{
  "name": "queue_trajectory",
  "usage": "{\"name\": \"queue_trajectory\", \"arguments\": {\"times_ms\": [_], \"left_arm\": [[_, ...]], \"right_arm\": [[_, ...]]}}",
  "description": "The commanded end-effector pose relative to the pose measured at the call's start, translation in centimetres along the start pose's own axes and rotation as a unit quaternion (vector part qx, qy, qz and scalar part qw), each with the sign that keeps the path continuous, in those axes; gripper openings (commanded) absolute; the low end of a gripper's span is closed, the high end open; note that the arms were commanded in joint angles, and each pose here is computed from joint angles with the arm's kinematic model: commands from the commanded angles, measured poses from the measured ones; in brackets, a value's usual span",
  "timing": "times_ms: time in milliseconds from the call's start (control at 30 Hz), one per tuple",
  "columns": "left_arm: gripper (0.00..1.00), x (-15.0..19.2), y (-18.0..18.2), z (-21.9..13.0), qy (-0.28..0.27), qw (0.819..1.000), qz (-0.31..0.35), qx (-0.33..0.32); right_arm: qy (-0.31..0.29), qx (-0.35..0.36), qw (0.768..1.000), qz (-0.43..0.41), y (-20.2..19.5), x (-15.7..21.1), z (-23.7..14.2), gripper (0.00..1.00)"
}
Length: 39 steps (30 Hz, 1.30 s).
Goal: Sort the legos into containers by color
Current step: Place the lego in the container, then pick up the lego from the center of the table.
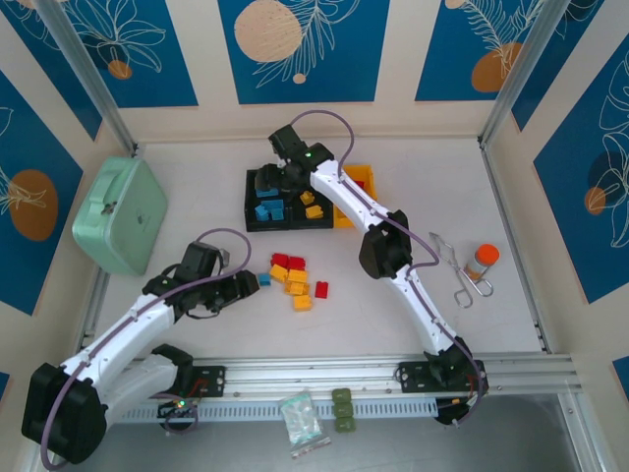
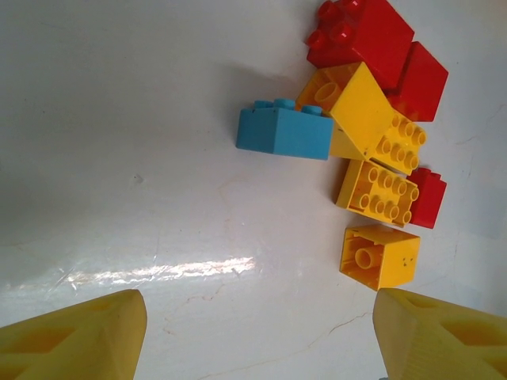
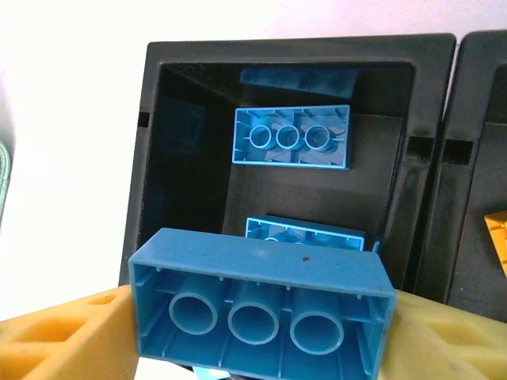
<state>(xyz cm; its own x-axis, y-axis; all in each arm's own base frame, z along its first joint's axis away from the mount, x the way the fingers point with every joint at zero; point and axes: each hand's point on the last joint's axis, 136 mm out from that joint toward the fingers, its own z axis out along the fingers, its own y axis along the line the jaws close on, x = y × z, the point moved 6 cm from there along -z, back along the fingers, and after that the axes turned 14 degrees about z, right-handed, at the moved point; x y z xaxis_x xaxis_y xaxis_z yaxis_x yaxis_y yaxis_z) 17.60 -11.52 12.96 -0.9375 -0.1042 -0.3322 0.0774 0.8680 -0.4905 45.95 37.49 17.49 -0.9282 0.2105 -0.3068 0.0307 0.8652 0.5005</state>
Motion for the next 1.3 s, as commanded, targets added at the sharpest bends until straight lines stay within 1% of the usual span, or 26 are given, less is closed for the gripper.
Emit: {"name": "queue_trajectory", "arguments": {"times_ms": [0,100,200,333,433,633,833,933,1033,1133,1167,1267], "left_arm": [[0.75,0.4,0.0,0.0,0.001,1.000,-0.006,0.006],[0.75,0.5,0.0,-0.2,-0.003,1.000,-0.005,0.007],[0.75,0.3,-0.2,-0.6,-0.012,1.000,0.003,0.008],[0.75,0.1,-0.3,-1.2,-0.017,1.000,0.015,-0.001],[0.75,-0.2,-0.4,-1.7,-0.018,0.999,0.025,-0.008],[0.72,-0.5,-0.6,-1.8,-0.007,0.999,0.036,-0.019],[0.71,-1.2,-1.2,-1.5,0.000,0.999,0.045,-0.022],[0.70,-1.6,-1.7,-1.1,0.006,0.998,0.059,-0.030],[0.69,-1.8,-2.3,-0.4,0.018,0.996,0.075,-0.045],[0.69,-2.0,-2.8,0.4,0.025,0.993,0.095,-0.066],[0.69,-2.1,-3.0,0.6,0.028,0.992,0.104,-0.073],[0.69,-2.3,-3.2,1.5,0.040,0.987,0.123,-0.099]], "right_arm": [[-0.005,-0.024,1.000,-0.001,1.1,-0.3,-0.6,0.77],[-0.010,-0.028,1.000,-0.005,1.5,-0.5,-1.5,0.78],[-0.018,-0.026,0.999,-0.017,2.1,-0.5,-3.2,0.77],[-0.031,-0.027,0.998,-0.053,3.3,0.7,-6.5,0.76],[-0.032,-0.029,0.997,-0.059,3.2,2.0,-9.0,0.74],[-0.033,-0.041,0.998,-0.040,0.1,5.5,-13.2,0.73],[-0.012,-0.051,0.998,-0.023,-4.6,10.4,-16.3,0.71],[0.000,-0.073,0.997,-0.018,-6.8,13.0,-17.9,0.71],[0.020,-0.086,0.996,-0.013,-9.2,15.9,-18.8,0.71],[0.039,-0.098,0.994,-0.003,-11.2,18.6,-19.6,0.67],[0.044,-0.103,0.994,0.001,-11.8,19.4,-19.8,0.64],[0.049,-0.106,0.993,0.011,-13.3,21.5,-20.2,0.63]]}}
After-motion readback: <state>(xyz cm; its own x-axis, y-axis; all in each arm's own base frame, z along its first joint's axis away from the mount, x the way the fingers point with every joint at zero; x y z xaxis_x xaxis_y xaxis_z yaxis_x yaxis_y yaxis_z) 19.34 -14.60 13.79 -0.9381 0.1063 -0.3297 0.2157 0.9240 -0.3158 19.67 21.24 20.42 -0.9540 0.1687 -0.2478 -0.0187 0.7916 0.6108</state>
